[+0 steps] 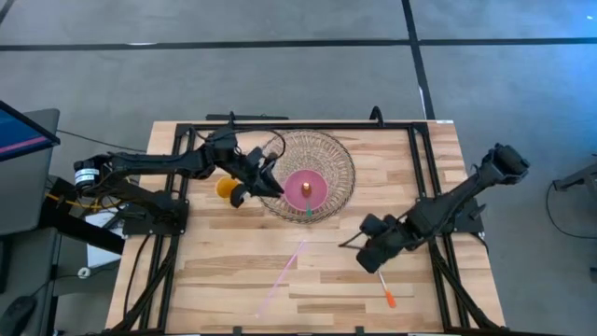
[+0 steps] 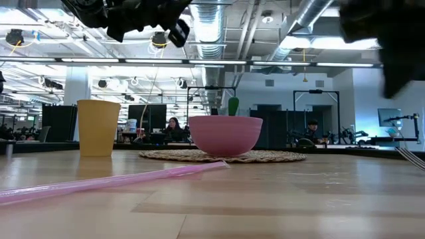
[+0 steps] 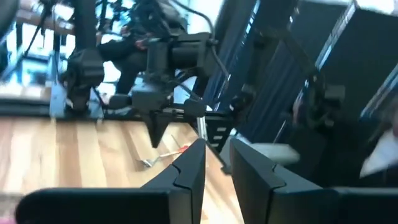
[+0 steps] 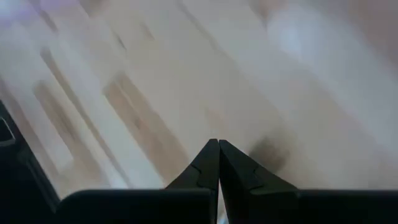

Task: Pick & Place Utensil
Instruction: Put the orange fork into the pink bowl

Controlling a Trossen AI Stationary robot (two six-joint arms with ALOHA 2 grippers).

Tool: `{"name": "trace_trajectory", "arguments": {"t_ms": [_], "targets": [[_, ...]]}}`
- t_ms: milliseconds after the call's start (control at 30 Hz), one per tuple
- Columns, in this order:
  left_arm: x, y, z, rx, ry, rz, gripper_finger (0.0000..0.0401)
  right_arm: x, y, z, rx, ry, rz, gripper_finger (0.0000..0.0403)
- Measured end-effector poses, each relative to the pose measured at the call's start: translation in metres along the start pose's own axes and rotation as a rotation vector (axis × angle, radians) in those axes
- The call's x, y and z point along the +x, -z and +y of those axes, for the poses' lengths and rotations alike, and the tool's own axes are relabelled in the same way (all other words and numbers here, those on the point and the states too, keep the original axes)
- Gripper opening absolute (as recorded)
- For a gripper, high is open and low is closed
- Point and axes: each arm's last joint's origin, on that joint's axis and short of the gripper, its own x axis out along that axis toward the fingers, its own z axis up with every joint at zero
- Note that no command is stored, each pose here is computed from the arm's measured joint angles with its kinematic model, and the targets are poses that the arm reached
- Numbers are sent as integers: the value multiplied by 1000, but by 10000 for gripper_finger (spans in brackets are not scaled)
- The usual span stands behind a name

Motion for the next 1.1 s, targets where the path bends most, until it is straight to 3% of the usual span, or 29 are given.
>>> {"name": "trace_trajectory", "arguments": {"t_ms": [167,367,733,1100], "targets": [[1,4,-1,148,4,27,70,6,24,7,111,13,146,0],[-3,6,5,155,-32,47,47,20,52,13,202,77,336,0],[-10,7,14,139,-187,56,39,45,60,19,195,103,331,6],[-10,7,14,136,-199,55,50,51,57,18,173,118,355,88]]}}
